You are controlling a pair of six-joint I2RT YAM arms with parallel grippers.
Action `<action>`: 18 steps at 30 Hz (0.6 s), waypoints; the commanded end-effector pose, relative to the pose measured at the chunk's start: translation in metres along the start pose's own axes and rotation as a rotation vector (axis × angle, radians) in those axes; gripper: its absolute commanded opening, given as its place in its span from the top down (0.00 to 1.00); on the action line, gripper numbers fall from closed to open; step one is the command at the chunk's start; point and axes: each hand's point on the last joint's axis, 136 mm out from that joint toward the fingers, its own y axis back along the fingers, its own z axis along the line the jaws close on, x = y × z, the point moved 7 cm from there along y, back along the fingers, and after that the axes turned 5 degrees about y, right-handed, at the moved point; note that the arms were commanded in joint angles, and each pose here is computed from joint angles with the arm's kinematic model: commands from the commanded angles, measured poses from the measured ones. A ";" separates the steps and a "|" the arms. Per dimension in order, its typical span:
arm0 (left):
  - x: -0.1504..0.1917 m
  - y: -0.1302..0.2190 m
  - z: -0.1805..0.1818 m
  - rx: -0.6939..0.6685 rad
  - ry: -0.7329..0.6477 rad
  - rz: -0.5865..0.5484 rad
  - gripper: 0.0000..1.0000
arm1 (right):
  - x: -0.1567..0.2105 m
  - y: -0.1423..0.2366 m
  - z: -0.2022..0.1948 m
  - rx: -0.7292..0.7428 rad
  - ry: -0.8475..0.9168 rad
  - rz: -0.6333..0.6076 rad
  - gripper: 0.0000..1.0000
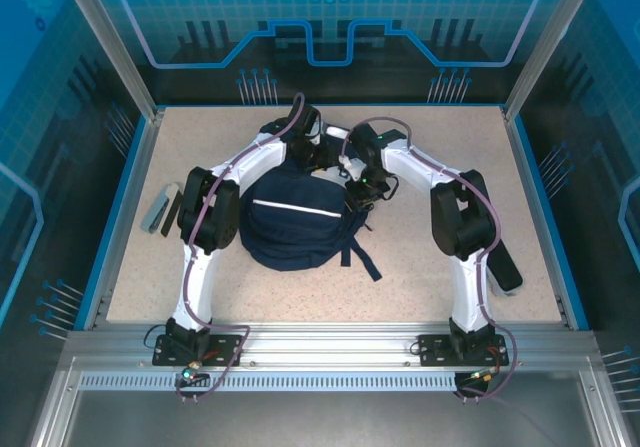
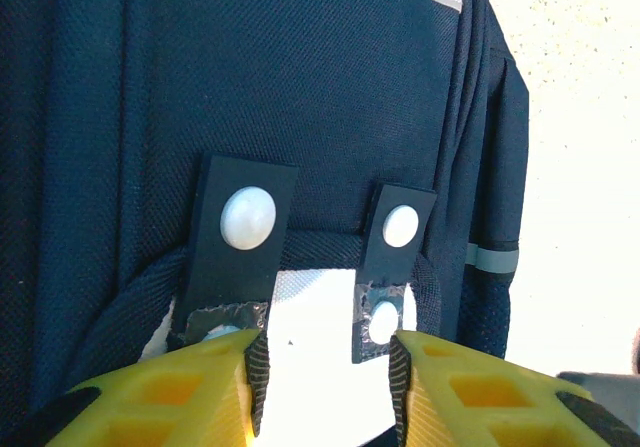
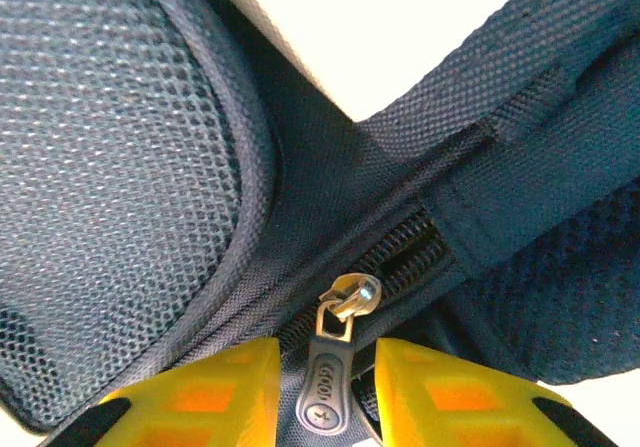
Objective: Pack the student bag
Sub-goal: Unzip the student bag at the center of the table.
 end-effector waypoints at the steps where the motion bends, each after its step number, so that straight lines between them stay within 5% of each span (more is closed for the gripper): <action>1: 0.027 -0.020 0.044 -0.162 0.090 0.121 0.59 | 0.002 -0.005 0.002 -0.017 -0.018 0.035 0.70; 10: 0.030 -0.028 0.050 -0.197 0.130 0.118 0.59 | 0.014 -0.019 0.003 -0.056 -0.042 0.087 0.64; 18: 0.035 -0.036 0.060 -0.268 0.179 0.110 0.63 | 0.023 -0.013 0.003 -0.039 -0.087 0.086 0.88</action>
